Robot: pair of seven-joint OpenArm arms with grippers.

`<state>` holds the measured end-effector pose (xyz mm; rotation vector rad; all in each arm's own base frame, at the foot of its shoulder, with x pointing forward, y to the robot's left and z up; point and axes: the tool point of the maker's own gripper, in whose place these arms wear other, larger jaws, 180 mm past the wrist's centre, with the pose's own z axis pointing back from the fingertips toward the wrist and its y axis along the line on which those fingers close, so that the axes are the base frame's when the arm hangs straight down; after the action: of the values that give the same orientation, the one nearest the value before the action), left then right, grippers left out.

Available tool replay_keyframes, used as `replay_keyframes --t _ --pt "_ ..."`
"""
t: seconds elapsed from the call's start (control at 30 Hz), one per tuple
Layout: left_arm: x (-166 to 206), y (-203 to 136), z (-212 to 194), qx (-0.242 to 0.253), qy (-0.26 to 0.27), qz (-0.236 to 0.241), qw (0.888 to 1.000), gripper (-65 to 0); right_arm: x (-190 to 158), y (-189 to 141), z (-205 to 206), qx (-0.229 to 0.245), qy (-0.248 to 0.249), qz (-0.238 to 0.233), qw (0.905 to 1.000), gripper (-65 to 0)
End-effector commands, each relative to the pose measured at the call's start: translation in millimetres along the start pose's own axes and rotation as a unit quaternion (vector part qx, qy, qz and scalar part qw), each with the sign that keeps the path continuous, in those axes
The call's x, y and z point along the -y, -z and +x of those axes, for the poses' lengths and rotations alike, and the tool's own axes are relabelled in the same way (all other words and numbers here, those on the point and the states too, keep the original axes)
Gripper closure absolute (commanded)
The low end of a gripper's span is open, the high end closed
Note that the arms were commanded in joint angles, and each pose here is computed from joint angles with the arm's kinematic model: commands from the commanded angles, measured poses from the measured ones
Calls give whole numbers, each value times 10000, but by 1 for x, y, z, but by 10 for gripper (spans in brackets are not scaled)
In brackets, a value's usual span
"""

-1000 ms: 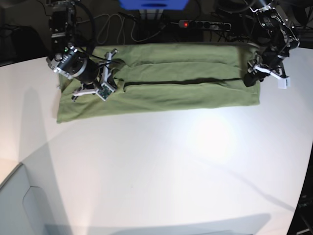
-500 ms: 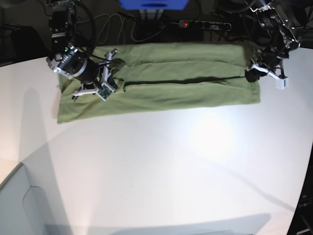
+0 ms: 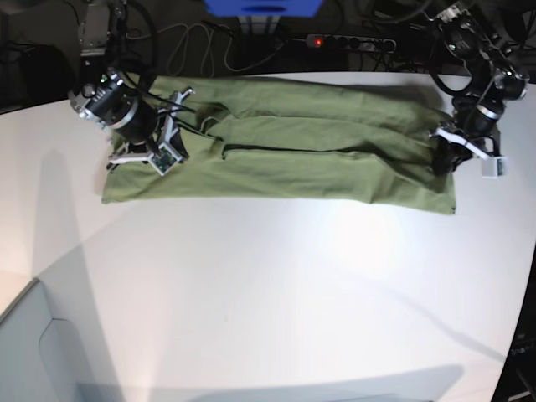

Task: Fold the T-shirt properly
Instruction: 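Lift the strip end with the left gripper and fold it toward the right gripper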

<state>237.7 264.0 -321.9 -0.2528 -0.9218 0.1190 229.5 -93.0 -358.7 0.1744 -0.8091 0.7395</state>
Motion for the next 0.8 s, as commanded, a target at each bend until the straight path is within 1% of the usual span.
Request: replay_keyframes --t 0.0,0.07,0.13,0.27,0.4,0.47,0.6,0.77 --pt "15 0 16 262 156 -210 9993 0 2 -4 11 228 -82 -7 9997 -4" --pt "31 4 10 217 217 -295 9991 0 3 -5 12 238 -91 -14 9997 -4" --pt "45 9 3 133 312 -245 9991 0 2 -5 12 238 -92 -13 9997 -4" --pt "74 19 -12 -26 315 -219 9993 0 2 -5 12 232 -96 -17 9997 -4" --pt "116 31 -21 -149 417 -513 9977 0 3 -5 12 227 -99 -20 9997 -4" --pt "130 36 -24 -267 649 -635 9955 0 3 -5 12 227 -99 -20 9997 -4" --pt "160 45 -32 -461 1005 -958 9892 0 3 -5 13 238 -106 -29 9997 -4" --pt "200 53 -45 -678 1387 -1416 9778 0 4 -5 13 230 -116 -32 9997 -4"
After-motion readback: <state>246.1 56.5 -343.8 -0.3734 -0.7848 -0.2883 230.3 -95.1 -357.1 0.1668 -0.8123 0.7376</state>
